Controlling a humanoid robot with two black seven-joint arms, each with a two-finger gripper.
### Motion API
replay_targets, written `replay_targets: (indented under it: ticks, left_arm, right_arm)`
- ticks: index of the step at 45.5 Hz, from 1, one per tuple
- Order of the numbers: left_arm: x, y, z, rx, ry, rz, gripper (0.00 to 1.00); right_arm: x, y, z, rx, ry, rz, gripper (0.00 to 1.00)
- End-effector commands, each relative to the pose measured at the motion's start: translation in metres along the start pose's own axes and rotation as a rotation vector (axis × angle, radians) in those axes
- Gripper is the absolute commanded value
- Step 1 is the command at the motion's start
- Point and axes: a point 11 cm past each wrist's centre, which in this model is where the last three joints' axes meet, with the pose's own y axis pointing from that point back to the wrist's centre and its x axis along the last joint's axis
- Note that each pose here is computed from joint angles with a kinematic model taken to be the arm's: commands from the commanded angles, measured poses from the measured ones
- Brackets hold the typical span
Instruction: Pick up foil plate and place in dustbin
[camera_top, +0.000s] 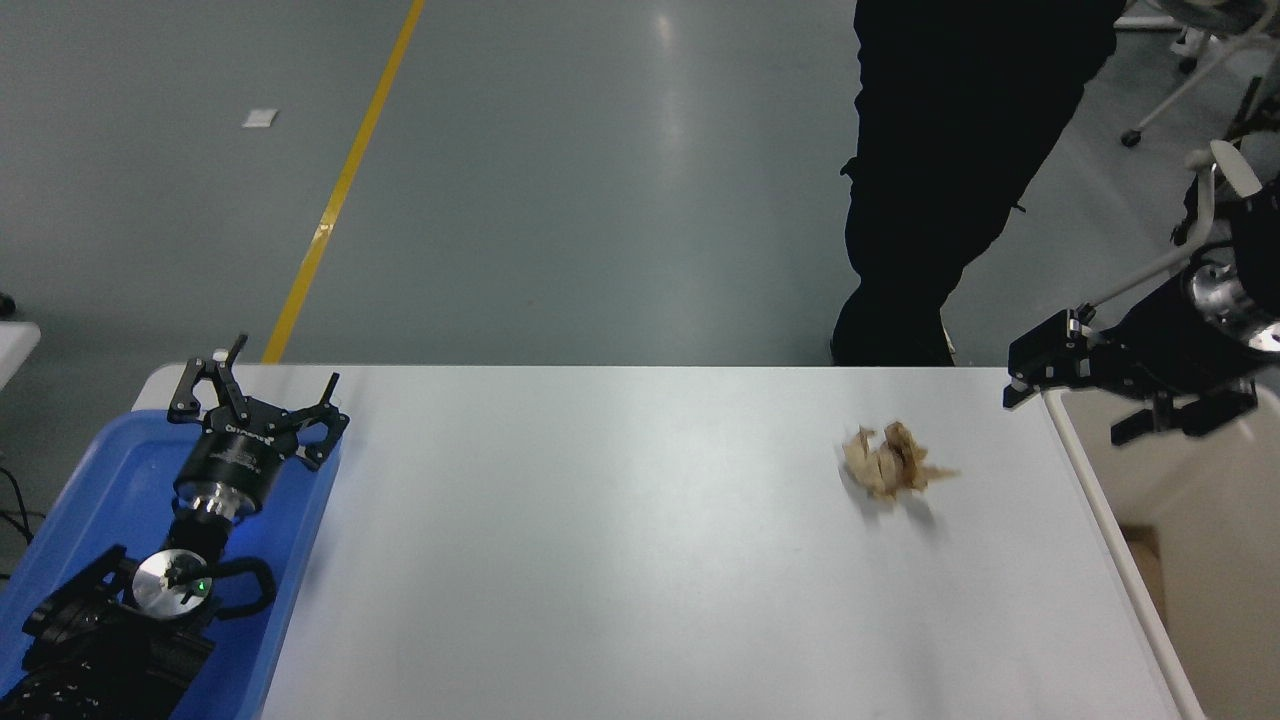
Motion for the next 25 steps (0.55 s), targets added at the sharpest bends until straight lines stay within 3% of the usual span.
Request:
replay_targets:
  ticks: [1, 25]
  left_arm:
    - [0.000, 0.000, 0.000, 0.000, -0.001, 0.000, 0.99]
    - [-0.001, -0.001, -0.001, 0.001, 0.000, -0.002, 0.99]
  right_arm:
    - [-0.003, 0.042, -0.056, -0.049, 0.138, 0.065, 1.00]
    - [-0.005, 0.043, -0.088, -0.069, 0.221, 0.078, 1.00]
